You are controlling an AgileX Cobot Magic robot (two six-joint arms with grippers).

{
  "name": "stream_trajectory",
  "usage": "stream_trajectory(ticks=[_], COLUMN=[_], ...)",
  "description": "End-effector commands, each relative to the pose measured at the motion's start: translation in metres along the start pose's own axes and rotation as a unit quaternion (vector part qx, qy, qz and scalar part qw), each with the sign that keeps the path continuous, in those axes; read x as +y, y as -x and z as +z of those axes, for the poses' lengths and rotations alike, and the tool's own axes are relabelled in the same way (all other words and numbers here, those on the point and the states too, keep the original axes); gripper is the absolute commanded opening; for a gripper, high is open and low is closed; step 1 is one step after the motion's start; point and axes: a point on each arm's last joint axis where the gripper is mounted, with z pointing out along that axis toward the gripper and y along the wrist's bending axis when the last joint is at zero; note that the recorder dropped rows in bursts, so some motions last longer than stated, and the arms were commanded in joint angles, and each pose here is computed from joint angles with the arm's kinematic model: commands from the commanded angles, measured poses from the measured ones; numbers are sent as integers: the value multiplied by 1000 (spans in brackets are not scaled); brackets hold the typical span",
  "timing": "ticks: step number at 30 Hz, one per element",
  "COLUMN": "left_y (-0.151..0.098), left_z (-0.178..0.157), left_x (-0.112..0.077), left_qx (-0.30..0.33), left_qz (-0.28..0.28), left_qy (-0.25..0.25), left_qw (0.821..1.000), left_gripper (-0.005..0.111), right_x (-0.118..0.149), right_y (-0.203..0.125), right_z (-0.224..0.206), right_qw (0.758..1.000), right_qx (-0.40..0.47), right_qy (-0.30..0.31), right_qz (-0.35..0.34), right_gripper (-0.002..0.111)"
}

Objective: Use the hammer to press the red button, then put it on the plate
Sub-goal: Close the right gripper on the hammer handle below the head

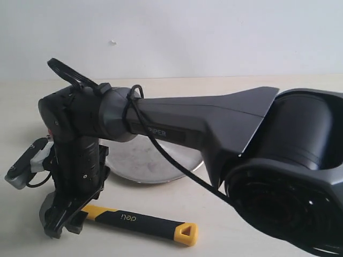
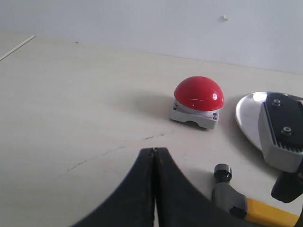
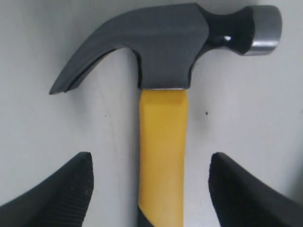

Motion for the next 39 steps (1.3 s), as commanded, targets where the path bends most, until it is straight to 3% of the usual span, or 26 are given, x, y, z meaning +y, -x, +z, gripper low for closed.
stream_trajectory(ticks=[1,21,24,30,39], left_y=[1,1,1,1,1], left_z=[0,0,0,0,0], left_x=[0,0,0,0,0], left_qx=[-7,-7,-7,-7,-7], left_qz=[-4,-4,-4,-4,-4], left_qy=[2,2,2,2,2], left_qw=[1000,1000,1000,1000,1000], left_gripper=[0,0,0,0,0], right_x=[-3,-10,-10,-9,-6], right_y=[2,-1,-2,0,8], right_z=[6,33,34,27,-25], right_qw=[1000,998,998,997,997], right_qx=[-2,16,18,10,-41], right_qy=[-11,-34,-34,-32,-52], right_qz=[-13,-44,-44,-68,-46], right_gripper=[66,63,51,2,0])
